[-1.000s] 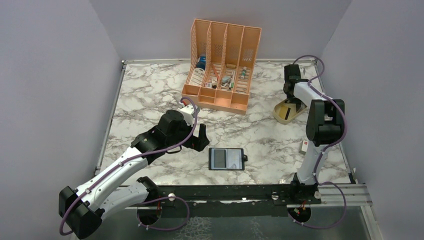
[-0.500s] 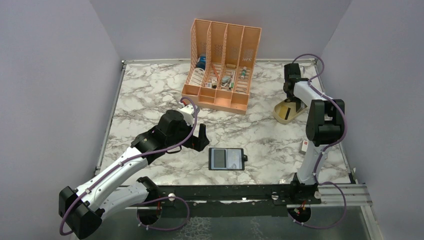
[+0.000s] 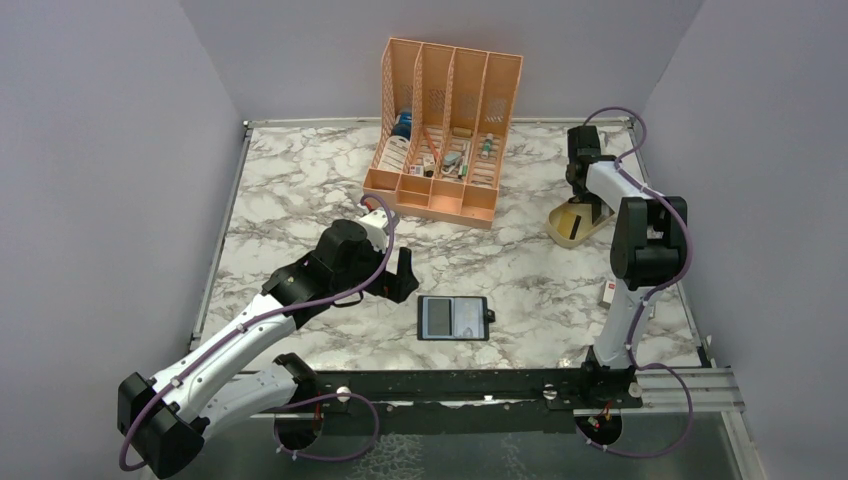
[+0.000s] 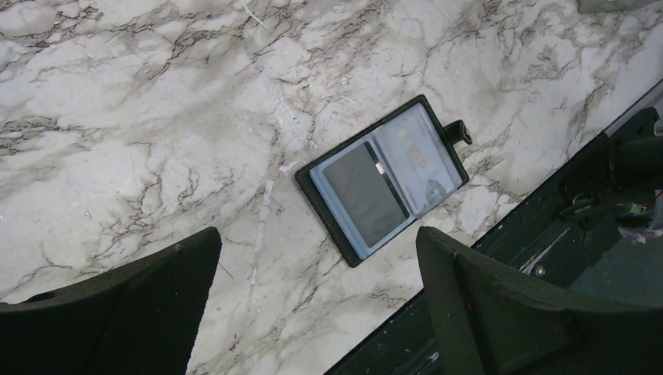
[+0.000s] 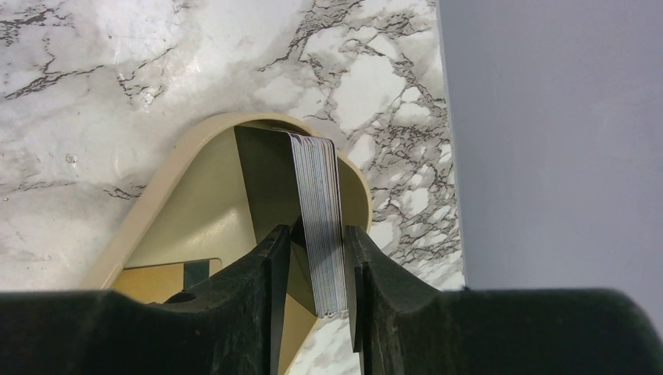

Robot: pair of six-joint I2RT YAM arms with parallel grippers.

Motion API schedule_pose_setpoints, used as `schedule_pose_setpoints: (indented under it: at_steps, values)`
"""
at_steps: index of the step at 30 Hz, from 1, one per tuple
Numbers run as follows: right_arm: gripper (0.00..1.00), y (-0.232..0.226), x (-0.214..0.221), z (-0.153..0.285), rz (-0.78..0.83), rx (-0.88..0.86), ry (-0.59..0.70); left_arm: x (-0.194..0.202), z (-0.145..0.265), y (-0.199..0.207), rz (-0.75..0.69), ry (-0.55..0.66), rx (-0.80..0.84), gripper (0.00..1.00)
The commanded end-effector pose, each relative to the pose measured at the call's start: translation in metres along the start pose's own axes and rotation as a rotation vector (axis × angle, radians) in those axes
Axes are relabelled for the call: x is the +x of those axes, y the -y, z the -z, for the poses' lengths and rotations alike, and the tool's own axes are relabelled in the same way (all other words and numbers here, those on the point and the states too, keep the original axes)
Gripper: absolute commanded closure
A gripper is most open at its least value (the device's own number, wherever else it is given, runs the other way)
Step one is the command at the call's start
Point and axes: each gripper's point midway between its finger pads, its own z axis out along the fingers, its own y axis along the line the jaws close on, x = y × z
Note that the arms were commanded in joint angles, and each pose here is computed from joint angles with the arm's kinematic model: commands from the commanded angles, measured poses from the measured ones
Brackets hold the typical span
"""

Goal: Put the credit cards into the card holder
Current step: Pick up the credit card from the storage box.

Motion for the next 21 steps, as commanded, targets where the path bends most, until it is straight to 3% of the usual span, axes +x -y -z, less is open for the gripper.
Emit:
schedule_pose_setpoints:
  at_steps: [1,10,21]
  values:
    - [0.70,0.002,-0.010,-0.004,-0.014,0.003,0.023,-0.008,0.005,-0.001,-0.009,0.027,-0.009,0.01]
    - [0.82,0.008,-0.017,0.001,-0.022,0.011,0.039,-0.008,0.005,-0.001,-0.008,0.028,-0.010,0.01]
    - [0.89,0.010,-0.021,0.007,-0.034,-0.005,0.051,-0.008,0.005,-0.001,-0.005,0.029,-0.008,0.01]
